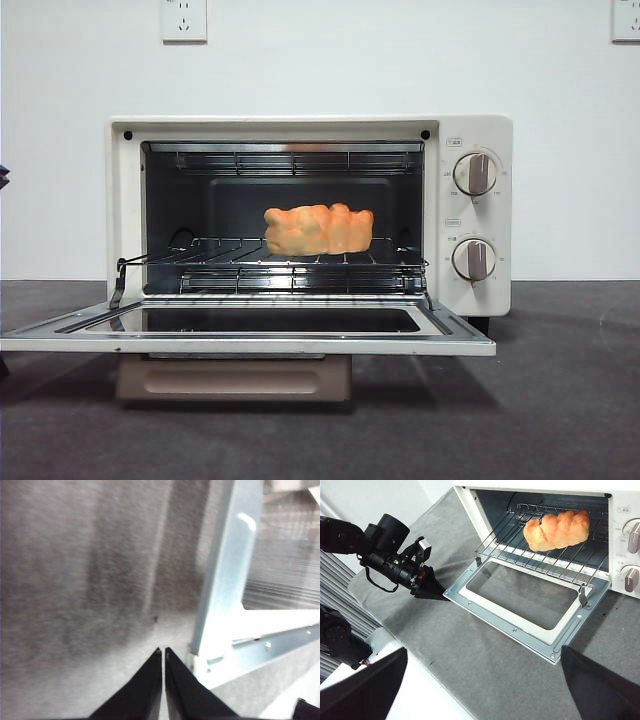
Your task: The left arm flap open the oven, the right arm pick bread and place it into oven, the left arm flap close the oven
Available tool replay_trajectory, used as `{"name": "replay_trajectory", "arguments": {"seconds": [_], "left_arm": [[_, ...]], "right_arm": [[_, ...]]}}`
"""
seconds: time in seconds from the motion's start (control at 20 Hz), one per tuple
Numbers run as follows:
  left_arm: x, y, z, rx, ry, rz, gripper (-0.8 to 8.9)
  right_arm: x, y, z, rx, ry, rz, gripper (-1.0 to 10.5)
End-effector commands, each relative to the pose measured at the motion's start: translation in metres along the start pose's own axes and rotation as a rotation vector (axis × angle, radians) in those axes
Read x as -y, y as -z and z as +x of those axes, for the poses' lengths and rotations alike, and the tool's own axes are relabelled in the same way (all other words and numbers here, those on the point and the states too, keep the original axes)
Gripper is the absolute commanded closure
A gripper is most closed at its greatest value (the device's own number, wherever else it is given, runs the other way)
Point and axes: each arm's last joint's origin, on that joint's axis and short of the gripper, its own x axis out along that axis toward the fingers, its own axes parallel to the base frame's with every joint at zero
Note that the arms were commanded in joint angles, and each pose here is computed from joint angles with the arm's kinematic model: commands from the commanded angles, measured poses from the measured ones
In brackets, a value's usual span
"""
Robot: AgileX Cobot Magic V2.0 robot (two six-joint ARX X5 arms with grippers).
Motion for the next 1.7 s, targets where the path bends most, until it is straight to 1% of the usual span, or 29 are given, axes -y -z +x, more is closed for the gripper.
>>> {"name": "replay_trajectory", "arguments": {"seconds": [0.05,0.15,0.25,0.45,0.65,0.85,1.0,1.15,1.25,1.3,1.35,1.5,1.7], "left_arm": [[0.000,-0.002,0.002,-0.012,0.048,0.009,8.01],[0.000,-0.002,0.002,-0.012,0.053,0.009,8.01],[0.001,-0.003,0.001,-0.013,0.091,0.015,8.01],[0.007,-0.007,0.000,-0.010,0.220,0.020,8.01],[0.016,-0.020,-0.004,0.022,0.388,-0.001,8.00],[0.030,-0.040,-0.014,0.109,0.469,-0.009,8.00],[0.044,-0.055,-0.024,0.193,0.541,-0.001,8.00],[0.055,-0.064,-0.034,0.277,0.603,0.003,7.99],[0.061,-0.067,-0.039,0.306,0.641,0.011,7.98],[0.063,-0.067,-0.040,0.304,0.661,0.020,7.98],[0.065,-0.067,-0.043,0.298,0.682,0.051,7.98],[0.074,-0.062,-0.050,0.287,0.707,0.112,7.98],[0.087,-0.052,-0.066,0.303,0.737,0.199,7.98]], "right_arm": [[-0.003,-0.004,-0.004,0.027,-0.008,-0.018,4.6],[-0.003,-0.005,-0.004,0.034,0.000,-0.018,4.6],[-0.002,-0.005,-0.004,0.039,0.015,-0.018,4.6],[-0.002,-0.005,-0.004,0.040,0.014,-0.016,4.6],[-0.002,-0.005,-0.004,0.040,0.014,-0.012,4.6],[-0.003,-0.006,-0.004,0.050,0.012,-0.011,4.6],[-0.001,-0.007,-0.004,0.069,0.055,-0.011,4.6],[-0.001,-0.007,-0.004,0.076,0.074,-0.010,4.6],[-0.001,-0.007,-0.004,0.079,0.078,-0.011,4.6],[-0.001,-0.007,-0.004,0.080,0.080,-0.011,4.6],[-0.001,-0.007,-0.004,0.082,0.084,-0.010,4.6],[0.000,-0.008,-0.004,0.095,0.105,-0.011,4.6],[-0.001,-0.011,-0.004,0.129,0.091,-0.018,4.6]]}}
